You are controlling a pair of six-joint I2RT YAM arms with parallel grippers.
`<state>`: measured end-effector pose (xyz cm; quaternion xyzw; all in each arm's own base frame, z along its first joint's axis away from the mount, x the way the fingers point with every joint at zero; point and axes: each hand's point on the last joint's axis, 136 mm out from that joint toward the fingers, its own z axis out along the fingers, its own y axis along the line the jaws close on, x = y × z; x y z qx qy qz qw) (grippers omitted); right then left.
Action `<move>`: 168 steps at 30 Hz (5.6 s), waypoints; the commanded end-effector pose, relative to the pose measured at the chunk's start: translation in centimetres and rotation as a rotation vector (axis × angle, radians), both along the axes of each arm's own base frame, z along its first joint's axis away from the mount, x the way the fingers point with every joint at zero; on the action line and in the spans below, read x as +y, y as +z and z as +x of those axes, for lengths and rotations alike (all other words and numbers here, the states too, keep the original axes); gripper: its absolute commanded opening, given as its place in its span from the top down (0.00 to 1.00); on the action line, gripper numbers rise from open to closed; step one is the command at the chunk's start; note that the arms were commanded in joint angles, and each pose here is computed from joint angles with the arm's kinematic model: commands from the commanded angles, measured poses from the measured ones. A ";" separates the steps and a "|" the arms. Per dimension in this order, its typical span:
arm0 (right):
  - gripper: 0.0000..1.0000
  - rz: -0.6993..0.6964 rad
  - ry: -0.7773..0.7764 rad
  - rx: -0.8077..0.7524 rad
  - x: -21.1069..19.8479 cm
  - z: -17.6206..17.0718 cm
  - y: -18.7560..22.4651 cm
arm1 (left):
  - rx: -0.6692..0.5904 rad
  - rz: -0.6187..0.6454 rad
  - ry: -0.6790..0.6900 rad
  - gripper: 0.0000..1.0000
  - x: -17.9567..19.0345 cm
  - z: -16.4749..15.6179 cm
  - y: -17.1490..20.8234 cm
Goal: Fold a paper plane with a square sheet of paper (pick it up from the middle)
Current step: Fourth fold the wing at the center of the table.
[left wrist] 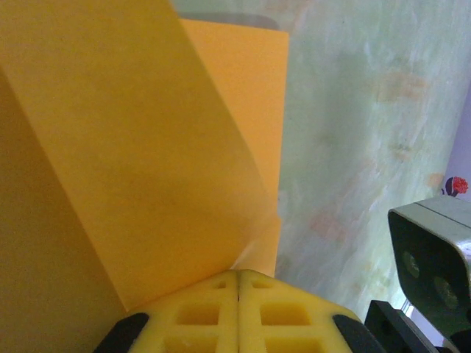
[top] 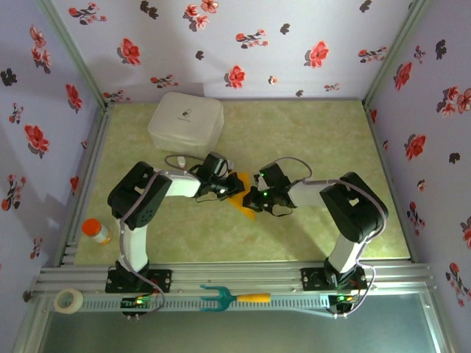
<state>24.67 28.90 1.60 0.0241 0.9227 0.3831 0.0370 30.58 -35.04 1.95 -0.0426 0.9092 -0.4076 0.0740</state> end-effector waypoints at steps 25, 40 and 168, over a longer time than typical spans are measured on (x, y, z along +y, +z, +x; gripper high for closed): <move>0.97 -0.090 0.005 0.080 -5.3 -6.6 -1.8 | 0.096 0.120 0.014 0.93 2.4 -1.9 -4.3; 0.98 0.043 0.029 -0.051 -1.2 -2.6 4.9 | 0.088 0.109 0.002 0.93 1.8 -2.0 -3.9; 1.00 -0.145 -0.047 0.144 -6.0 -5.0 -5.0 | 0.025 0.172 0.105 0.95 6.9 6.3 -0.2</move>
